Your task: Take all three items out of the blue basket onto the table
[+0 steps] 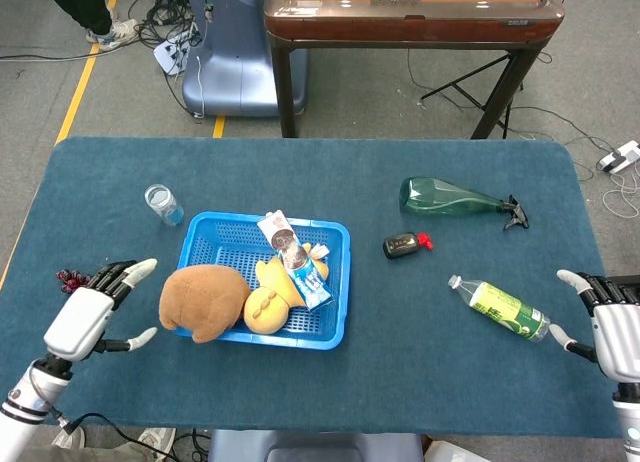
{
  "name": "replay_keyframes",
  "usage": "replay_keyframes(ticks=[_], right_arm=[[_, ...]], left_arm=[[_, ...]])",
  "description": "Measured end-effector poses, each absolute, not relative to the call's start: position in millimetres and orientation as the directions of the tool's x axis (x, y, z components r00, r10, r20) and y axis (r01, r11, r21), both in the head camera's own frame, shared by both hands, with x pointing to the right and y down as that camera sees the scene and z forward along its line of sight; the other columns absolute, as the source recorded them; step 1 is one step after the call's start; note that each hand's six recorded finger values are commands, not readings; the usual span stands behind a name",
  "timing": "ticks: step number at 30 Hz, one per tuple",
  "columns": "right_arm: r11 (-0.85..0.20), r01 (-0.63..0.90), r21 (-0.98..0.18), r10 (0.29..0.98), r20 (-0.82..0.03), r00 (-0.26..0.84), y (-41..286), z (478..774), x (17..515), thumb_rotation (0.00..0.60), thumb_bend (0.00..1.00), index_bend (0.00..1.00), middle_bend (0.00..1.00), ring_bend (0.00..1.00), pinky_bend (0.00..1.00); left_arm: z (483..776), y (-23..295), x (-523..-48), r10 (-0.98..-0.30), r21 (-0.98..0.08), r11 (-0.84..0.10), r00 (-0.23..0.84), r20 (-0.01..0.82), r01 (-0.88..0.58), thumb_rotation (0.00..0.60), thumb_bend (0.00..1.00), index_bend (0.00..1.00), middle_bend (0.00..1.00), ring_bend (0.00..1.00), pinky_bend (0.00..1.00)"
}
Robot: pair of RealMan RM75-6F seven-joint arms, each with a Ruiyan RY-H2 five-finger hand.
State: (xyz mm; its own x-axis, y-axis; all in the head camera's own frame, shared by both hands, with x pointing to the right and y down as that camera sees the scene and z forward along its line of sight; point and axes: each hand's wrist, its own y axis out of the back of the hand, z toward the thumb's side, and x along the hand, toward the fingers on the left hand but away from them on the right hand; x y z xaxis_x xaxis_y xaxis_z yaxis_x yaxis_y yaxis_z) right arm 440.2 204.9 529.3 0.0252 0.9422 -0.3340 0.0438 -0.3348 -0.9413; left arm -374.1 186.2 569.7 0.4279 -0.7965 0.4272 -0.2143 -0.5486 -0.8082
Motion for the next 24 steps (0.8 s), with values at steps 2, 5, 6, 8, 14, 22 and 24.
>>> replay_keyframes(ticks=[2,5,6,8,14,22,24], right_arm=[[-0.333,0.044,-0.942,0.943,-0.332,0.025,204,528,439,0.600,0.12,0.25,0.28,0.26,0.31],[-0.332,0.045,-0.942,0.943,-0.332,0.023,204,528,439,0.600,0.12,0.25,0.28,0.26,0.31],[-0.333,0.045,-0.942,0.943,-0.332,0.023,204,528,439,0.600,0.12,0.25,0.28,0.26,0.31],[-0.335,0.046,-0.941,0.942,-0.334,0.022,204,528,438,0.600,0.12,0.25,0.28,0.26,0.31],[-0.333,0.049,-0.942,0.943,-0.333,0.013,205,526,441,0.600,0.12,0.25,0.28,0.26,0.31],[-0.340,0.057,-0.939,0.940,-0.340,0.003,207,526,445,0.600,0.12,0.25,0.28,0.26,0.31],[-0.341,0.060,-0.938,0.940,-0.342,0.002,207,526,445,0.600,0.12,0.25,0.28,0.26,0.31]], left_arm=[[571,182,-363,-0.773,-0.797,-0.566,0.469,0.426,-0.209,0.230,0.25,0.00,0.06,0.06,0.09],[574,177,-344,-0.737,-0.775,-0.597,0.525,0.427,-0.207,0.185,0.25,0.00,0.05,0.04,0.09],[577,176,-337,-0.722,-0.767,-0.609,0.542,0.430,-0.203,0.164,0.25,0.00,0.04,0.03,0.09],[580,174,-327,-0.701,-0.756,-0.625,0.564,0.437,-0.192,0.132,0.25,0.00,0.01,0.02,0.09],[593,164,-297,-0.648,-0.725,-0.671,0.601,0.469,-0.157,0.094,0.25,0.00,0.00,0.00,0.09],[607,155,-276,-0.624,-0.720,-0.685,0.598,0.503,-0.109,0.216,0.25,0.00,0.00,0.00,0.12],[610,154,-273,-0.619,-0.722,-0.686,0.597,0.511,-0.094,0.330,0.25,0.03,0.00,0.00,0.16]])
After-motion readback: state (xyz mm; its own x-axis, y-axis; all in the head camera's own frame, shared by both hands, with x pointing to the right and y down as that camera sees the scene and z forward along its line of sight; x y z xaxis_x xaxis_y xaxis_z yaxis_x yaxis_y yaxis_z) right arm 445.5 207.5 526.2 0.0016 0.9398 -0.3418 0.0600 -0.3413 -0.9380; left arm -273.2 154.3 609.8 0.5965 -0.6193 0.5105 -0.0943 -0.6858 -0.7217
